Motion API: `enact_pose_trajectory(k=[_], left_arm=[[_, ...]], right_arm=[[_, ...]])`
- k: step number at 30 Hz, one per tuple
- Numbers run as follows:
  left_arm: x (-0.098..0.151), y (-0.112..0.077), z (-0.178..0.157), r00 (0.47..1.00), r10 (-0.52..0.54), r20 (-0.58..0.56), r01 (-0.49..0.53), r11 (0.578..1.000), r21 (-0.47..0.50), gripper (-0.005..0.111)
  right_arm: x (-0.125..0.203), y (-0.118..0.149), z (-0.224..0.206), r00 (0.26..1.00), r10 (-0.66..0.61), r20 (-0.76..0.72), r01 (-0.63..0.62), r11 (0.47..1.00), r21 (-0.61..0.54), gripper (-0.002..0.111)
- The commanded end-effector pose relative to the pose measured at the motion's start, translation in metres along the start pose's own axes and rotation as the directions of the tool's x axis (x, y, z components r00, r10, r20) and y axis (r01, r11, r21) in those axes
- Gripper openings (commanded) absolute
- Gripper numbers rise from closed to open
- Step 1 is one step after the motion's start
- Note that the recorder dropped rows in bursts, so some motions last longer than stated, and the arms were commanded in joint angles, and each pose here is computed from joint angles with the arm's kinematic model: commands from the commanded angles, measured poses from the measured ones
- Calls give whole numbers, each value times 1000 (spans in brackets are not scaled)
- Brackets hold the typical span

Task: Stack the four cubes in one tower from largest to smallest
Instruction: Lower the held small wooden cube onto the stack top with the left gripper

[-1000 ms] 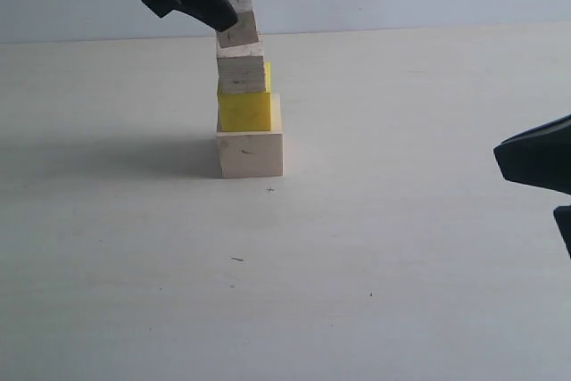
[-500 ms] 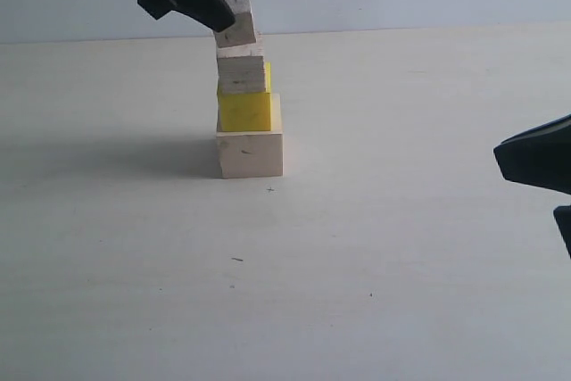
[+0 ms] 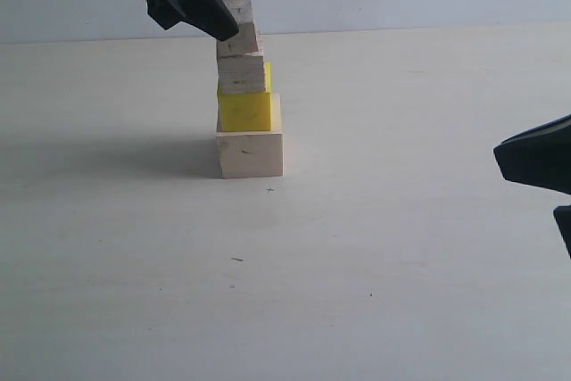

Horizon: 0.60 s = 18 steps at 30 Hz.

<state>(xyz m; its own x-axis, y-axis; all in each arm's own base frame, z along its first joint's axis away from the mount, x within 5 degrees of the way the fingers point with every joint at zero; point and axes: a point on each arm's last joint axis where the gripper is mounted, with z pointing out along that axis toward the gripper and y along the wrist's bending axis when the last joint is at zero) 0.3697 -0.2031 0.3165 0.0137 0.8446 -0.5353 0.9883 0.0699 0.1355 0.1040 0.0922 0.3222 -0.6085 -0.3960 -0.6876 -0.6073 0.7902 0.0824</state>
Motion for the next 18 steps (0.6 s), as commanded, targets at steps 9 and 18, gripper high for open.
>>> enact_pose_trajectory(k=[9, 18], left_arm=[[2, 5, 0, 1000, 0, -8, 0, 999, -41, 0], [0, 4, 0, 1000, -3, 10, 4, 999, -37, 0]], right_arm=[[0, 1, 0, 1000, -5, 14, 5, 1000, -4, 0], [0, 1, 0, 1000, -5, 14, 5, 1000, -4, 0]])
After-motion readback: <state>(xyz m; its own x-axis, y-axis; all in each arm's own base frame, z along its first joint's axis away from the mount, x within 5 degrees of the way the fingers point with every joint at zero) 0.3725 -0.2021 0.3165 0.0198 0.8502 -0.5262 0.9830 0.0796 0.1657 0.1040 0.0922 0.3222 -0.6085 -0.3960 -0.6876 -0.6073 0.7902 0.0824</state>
